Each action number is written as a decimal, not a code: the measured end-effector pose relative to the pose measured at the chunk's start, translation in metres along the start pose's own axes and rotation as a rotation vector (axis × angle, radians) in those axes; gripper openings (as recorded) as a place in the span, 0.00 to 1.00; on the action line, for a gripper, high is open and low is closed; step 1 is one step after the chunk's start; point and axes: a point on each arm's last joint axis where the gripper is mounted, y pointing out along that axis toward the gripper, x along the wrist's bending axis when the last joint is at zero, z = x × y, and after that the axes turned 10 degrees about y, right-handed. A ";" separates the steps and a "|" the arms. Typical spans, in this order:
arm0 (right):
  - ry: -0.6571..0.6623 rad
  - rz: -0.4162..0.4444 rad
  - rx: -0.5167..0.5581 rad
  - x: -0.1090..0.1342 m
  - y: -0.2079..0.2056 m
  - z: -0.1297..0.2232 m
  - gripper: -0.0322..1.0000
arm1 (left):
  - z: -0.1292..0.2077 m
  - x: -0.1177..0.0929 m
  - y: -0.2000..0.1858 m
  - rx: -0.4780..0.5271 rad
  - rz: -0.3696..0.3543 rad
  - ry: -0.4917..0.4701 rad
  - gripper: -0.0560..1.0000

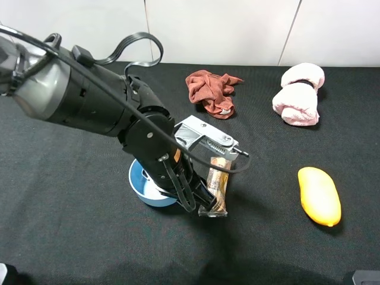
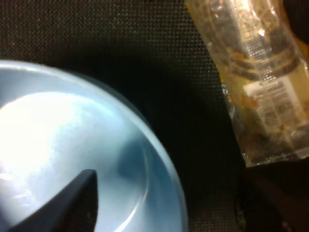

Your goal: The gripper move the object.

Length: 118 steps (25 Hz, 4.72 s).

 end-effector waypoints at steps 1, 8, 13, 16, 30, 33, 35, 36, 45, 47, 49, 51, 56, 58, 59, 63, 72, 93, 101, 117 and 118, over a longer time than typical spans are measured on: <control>0.000 0.000 0.000 0.000 0.000 0.000 0.70 | -0.002 0.000 -0.002 0.002 0.000 0.000 0.68; 0.000 0.000 -0.001 0.000 0.000 0.000 0.70 | -0.016 -0.003 -0.031 -0.005 0.003 0.002 0.83; 0.000 0.000 -0.001 0.000 0.000 0.000 0.70 | -0.013 -0.003 -0.060 -0.022 0.008 0.003 0.94; 0.000 0.000 -0.001 0.000 0.000 0.000 0.70 | -0.008 -0.003 -0.078 -0.019 0.008 0.004 0.98; 0.000 0.000 0.000 0.000 0.000 0.000 0.70 | 0.031 0.005 -0.174 -0.113 -0.005 0.104 0.99; 0.000 0.000 0.000 0.000 0.000 0.000 0.70 | 0.044 0.009 -0.194 -0.132 -0.022 0.116 0.99; 0.000 0.000 0.000 0.000 0.000 0.000 0.70 | 0.053 0.011 -0.207 -0.152 -0.029 0.120 0.99; 0.000 0.000 0.000 0.000 0.000 0.000 0.70 | 0.058 0.012 -0.212 -0.153 -0.034 0.122 0.99; 0.000 0.000 0.000 0.000 0.000 0.000 0.70 | 0.105 0.020 -0.255 -0.165 -0.033 0.117 0.99; 0.000 0.000 0.000 0.000 0.000 0.000 0.70 | 0.111 0.021 -0.262 -0.196 -0.029 0.116 0.99; 0.000 0.000 -0.001 0.000 0.000 0.000 0.70 | 0.117 0.022 -0.268 -0.226 -0.027 0.118 0.99; 0.000 0.000 -0.001 0.000 0.000 0.000 0.70 | 0.122 0.025 -0.273 -0.253 -0.036 0.123 0.99; 0.000 0.000 -0.001 0.000 0.000 0.000 0.70 | 0.135 0.042 -0.286 -0.317 -0.078 0.094 0.99; 0.000 0.000 -0.001 0.000 0.000 0.000 0.70 | 0.141 0.051 -0.291 -0.341 -0.098 0.069 0.99; 0.000 0.000 -0.001 0.000 0.000 0.000 0.70 | 0.145 0.055 -0.293 -0.353 -0.108 0.051 0.99; 0.000 0.000 -0.001 0.000 0.000 0.000 0.70 | 0.165 0.065 -0.295 -0.389 -0.133 -0.021 0.99; 0.000 0.000 0.000 0.000 0.000 0.000 0.70 | 0.223 0.070 -0.273 -0.425 -0.246 -0.252 0.99; 0.000 0.000 0.000 0.000 0.000 0.000 0.70 | 0.293 0.040 -0.204 -0.679 -0.454 -0.429 0.99; 0.001 -0.001 -0.001 0.000 0.000 0.000 0.70 | 0.295 0.038 -0.204 -0.703 -0.465 -0.424 0.99; 0.001 -0.001 0.000 0.000 0.000 0.000 0.70 | 0.295 0.038 -0.204 -0.703 -0.465 -0.424 0.99; 0.001 -0.001 0.000 0.000 0.000 0.000 0.70 | 0.295 0.038 -0.204 -0.703 -0.465 -0.424 0.99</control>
